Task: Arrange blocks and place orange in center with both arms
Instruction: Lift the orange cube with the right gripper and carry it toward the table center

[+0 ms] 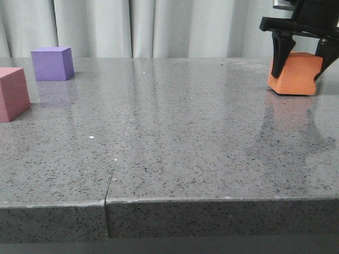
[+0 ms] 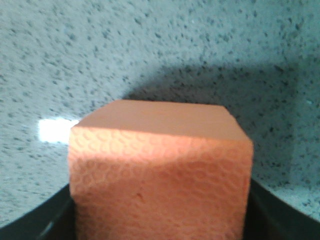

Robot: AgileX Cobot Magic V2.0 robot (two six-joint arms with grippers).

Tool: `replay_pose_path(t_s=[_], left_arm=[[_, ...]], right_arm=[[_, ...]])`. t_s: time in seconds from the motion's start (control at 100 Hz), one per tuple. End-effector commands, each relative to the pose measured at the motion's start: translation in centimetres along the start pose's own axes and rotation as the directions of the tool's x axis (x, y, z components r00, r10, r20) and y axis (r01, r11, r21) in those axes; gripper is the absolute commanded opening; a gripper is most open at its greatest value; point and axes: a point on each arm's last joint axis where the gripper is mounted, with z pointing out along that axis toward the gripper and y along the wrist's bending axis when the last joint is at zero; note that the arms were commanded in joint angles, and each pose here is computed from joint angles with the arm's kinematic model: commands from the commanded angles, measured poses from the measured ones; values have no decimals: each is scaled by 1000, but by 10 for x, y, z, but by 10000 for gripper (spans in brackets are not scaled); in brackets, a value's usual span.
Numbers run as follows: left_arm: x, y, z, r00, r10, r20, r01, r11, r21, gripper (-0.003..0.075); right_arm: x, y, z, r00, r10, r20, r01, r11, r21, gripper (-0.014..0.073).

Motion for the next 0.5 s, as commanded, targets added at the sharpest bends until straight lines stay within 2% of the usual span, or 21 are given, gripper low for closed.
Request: replay_pose_path(t_s=[0.0,0.22,0.49], left_arm=[[5,-1,-1,998,-12,68,12,1000,11,-20],[5,-1,-1,998,-12,68,12,1000,11,-20],[5,-1,-1,998,-12,68,12,1000,11,-20]], right_arm=[[3,12,-42,999,-17,46,19,999,-43,318],[3,41,-56,997,12,76,-7,998,-64,318],[22,103,-52,998,-39,56,45,994,-103,318]])
